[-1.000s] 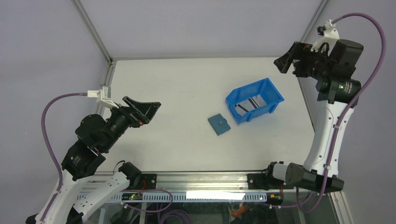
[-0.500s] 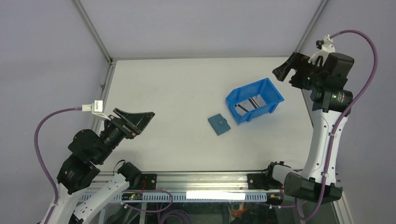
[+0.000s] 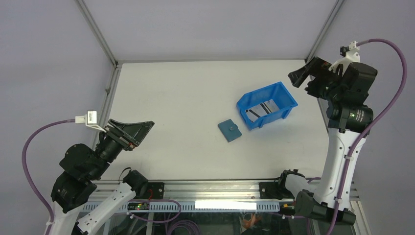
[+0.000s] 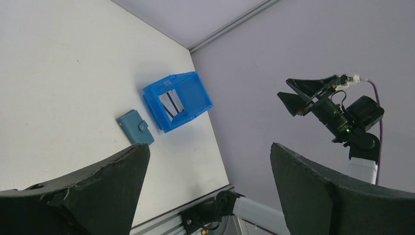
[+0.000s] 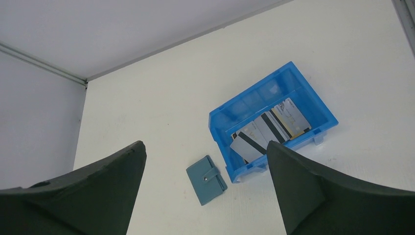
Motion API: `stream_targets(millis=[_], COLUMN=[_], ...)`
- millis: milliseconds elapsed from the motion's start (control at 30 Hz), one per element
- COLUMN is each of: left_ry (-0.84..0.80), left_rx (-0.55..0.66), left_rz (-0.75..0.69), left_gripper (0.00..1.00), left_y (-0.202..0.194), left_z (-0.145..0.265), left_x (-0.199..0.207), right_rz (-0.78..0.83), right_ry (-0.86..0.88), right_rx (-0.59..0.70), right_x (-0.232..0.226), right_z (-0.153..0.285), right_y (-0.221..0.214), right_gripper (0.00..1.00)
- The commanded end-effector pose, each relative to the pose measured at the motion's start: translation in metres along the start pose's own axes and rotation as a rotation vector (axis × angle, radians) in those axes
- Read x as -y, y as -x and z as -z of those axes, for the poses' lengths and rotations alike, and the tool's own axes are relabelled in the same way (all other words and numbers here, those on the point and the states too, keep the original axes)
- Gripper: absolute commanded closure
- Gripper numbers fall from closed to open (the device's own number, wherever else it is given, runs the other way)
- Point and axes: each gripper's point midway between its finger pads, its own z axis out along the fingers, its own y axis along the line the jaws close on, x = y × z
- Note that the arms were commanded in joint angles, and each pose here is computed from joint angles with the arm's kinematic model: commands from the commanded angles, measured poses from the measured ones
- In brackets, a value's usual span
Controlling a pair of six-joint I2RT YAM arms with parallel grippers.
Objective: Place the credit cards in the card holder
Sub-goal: Reset both arms
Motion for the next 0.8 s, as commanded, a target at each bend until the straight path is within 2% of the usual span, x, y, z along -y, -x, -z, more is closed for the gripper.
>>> stream_targets(millis=[0, 200, 767], left_ry=[-0.014, -0.006, 0.056], left_rx=[0.021, -0.024, -0.138], left_rz=[-0.069, -0.182, -0.252], left_gripper=[0.01, 0.01, 0.01], left_y=[0.013, 0.015, -0.005], left_z=[0.002, -0.012, -0.056], left_x=[0.014, 0.025, 0.016], right_rz=[-0.007, 0.037, 0.026], right_ry=[-0.011, -0.01, -0.058], right_rx=[0.005, 0.0, 0.006], right_x=[0.001, 0.004, 0.028], right_z=[0.0, -0.004, -0.012], right_y=[0.005, 0.008, 0.01], right_gripper=[0.02, 0.02, 0.02])
